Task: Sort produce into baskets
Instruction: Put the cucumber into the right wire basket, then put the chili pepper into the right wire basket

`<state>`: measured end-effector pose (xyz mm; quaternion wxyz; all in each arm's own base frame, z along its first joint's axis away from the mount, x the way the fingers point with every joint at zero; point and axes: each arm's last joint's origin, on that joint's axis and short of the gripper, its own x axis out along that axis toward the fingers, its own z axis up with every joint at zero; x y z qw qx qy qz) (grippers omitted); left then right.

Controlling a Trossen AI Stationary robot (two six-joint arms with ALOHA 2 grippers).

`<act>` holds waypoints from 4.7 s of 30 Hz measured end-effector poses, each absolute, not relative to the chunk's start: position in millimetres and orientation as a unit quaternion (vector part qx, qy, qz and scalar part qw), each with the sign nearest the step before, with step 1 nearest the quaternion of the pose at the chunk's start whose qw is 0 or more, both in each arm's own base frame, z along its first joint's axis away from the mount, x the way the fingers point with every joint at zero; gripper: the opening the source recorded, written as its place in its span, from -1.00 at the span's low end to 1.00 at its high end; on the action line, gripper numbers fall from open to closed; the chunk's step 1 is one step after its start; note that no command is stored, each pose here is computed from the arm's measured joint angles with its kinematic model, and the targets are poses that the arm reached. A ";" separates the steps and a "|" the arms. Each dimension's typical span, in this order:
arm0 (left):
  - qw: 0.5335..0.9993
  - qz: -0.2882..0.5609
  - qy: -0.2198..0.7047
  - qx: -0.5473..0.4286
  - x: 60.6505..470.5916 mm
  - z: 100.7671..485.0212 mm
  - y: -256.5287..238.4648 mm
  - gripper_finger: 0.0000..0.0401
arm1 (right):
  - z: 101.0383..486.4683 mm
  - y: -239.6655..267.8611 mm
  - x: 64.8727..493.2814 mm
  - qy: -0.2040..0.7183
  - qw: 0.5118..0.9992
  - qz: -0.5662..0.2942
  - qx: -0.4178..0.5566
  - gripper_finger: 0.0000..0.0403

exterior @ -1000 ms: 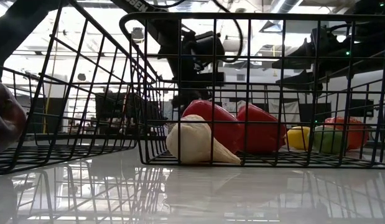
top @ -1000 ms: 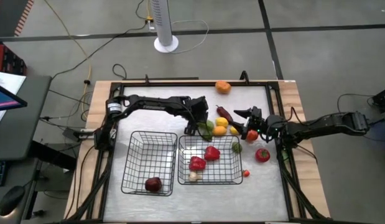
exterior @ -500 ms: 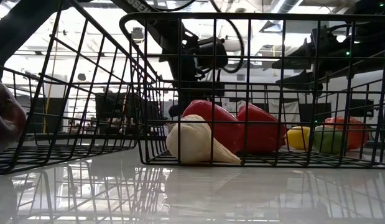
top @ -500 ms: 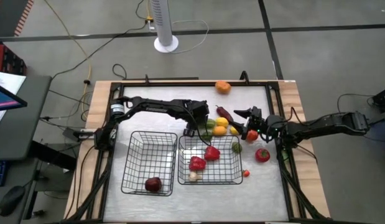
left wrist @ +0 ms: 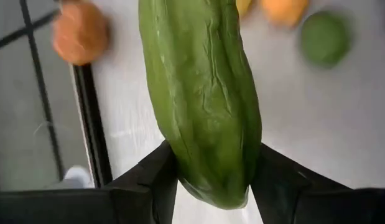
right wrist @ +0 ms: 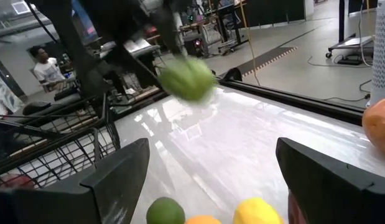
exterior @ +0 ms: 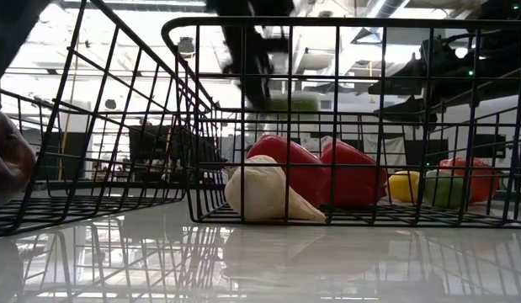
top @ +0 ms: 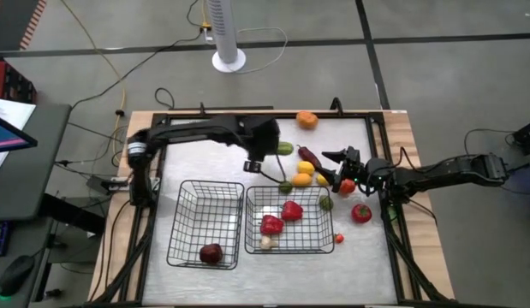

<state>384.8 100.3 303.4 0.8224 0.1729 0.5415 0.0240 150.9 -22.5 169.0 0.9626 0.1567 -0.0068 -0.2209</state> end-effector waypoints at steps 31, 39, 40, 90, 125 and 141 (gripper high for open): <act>0.840 -0.024 0.538 -0.062 229.3 315.5 5.1 -0.19 | 169.7 -22.3 150.9 -0.012 0.961 -0.220 0.165 0.88; 0.878 -0.040 0.475 -0.049 241.4 319.6 3.1 -0.18 | 169.6 -22.3 150.9 -0.011 0.962 -0.221 0.163 0.88; 0.887 -0.044 0.458 -0.046 247.2 320.2 1.9 -0.18 | 169.7 -22.3 150.9 -0.012 0.962 -0.221 0.163 0.88; 0.880 -0.015 0.452 0.148 333.6 280.9 44.4 0.30 | 182.6 -59.6 179.2 0.167 0.917 -0.312 0.184 0.72; 0.972 0.085 0.014 0.220 210.0 348.3 79.9 0.30 | 201.8 -115.4 311.6 0.617 0.731 -0.209 0.204 0.71; 0.975 0.113 0.084 0.172 197.5 337.1 95.1 0.30 | 186.0 -173.1 298.2 0.619 0.704 -0.272 0.215 0.71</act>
